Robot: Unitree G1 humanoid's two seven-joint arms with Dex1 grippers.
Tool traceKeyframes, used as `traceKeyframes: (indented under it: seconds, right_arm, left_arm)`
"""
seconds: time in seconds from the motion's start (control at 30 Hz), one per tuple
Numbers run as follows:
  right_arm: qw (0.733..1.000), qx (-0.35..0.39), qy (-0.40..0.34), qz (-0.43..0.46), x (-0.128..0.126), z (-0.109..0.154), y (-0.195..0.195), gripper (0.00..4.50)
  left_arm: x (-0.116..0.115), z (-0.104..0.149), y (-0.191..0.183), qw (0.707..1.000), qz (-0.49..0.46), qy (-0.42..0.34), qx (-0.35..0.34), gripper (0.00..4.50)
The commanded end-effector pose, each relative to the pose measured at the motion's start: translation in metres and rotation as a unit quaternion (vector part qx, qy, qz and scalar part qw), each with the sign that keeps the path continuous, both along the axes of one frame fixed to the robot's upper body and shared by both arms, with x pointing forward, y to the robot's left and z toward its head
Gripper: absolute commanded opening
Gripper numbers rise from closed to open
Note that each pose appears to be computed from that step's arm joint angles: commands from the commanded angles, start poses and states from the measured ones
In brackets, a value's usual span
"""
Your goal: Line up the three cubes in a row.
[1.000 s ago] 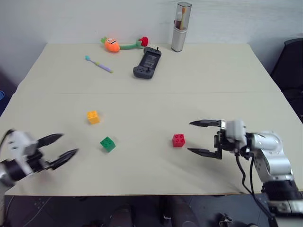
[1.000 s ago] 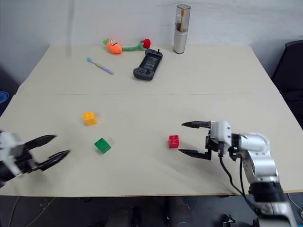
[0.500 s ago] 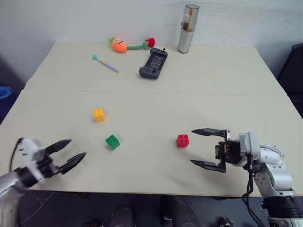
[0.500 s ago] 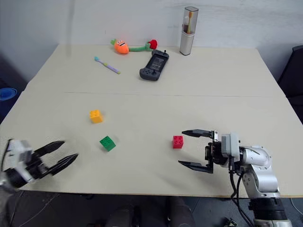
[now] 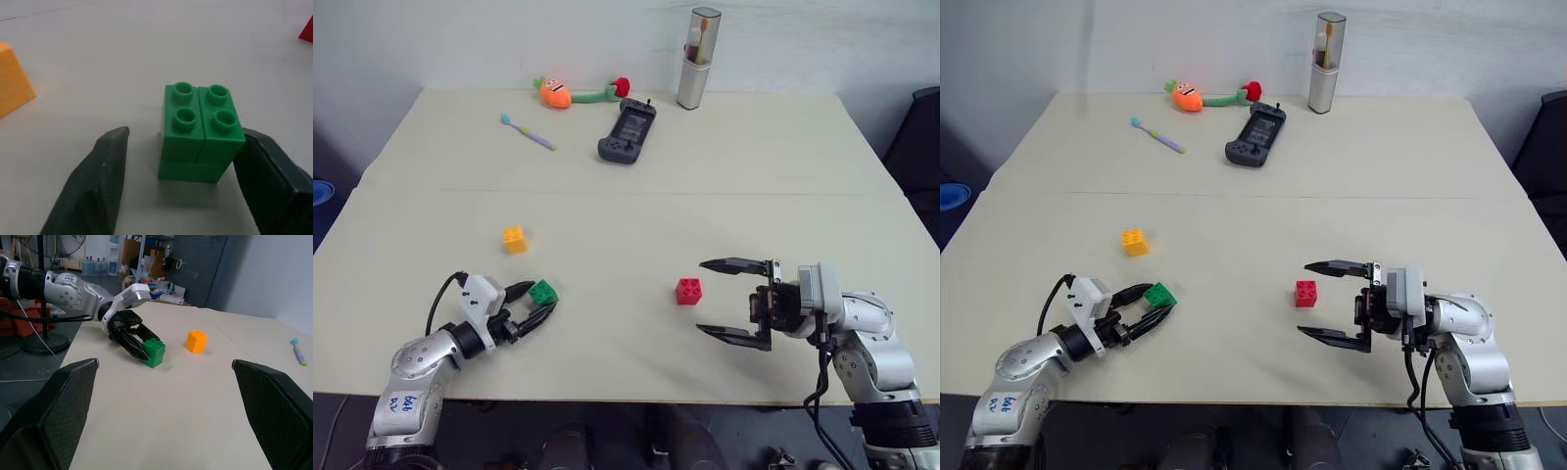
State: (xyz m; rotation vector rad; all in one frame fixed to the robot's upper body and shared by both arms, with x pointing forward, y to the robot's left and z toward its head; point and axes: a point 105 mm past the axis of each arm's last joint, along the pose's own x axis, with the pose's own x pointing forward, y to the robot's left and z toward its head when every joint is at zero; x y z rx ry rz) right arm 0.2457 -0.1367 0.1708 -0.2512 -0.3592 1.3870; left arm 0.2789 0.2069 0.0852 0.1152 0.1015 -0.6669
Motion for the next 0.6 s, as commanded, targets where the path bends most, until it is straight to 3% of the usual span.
traceKeyframes:
  seconds: [0.03, 0.1, 0.17, 0.33, 0.47, 0.6]
  right_arm:
    - [1.000, -0.006, -0.021, -0.010, -0.005, 0.010, -0.005, 4.50]
    - [1.000, -0.009, -0.020, -0.016, -0.006, 0.011, -0.007, 4.50]
    - [0.999, -0.017, -0.019, -0.023, -0.007, 0.010, -0.012, 4.50]
    - [0.997, -0.072, 0.017, -0.029, -0.020, -0.002, -0.030, 4.50]
    - [0.995, -0.074, 0.023, -0.060, -0.024, -0.003, -0.037, 4.50]
    - [0.994, -0.071, 0.030, -0.074, -0.031, -0.004, -0.037, 4.50]
  left_arm:
    - [0.001, 0.008, -0.009, 1.000, -0.022, -0.016, 0.001, 2.06]
    - [0.001, 0.015, -0.018, 0.998, -0.058, -0.021, 0.003, 1.50]
    - [-0.004, 0.025, -0.035, 0.991, -0.137, -0.011, -0.003, 1.48]
    - [0.000, 0.034, -0.092, 0.939, -0.337, -0.040, 0.064, 1.48]
    - [0.021, 0.018, -0.130, 0.897, -0.420, -0.038, 0.133, 1.48]
    - [0.041, 0.010, -0.147, 0.890, -0.426, -0.043, 0.157, 1.48]
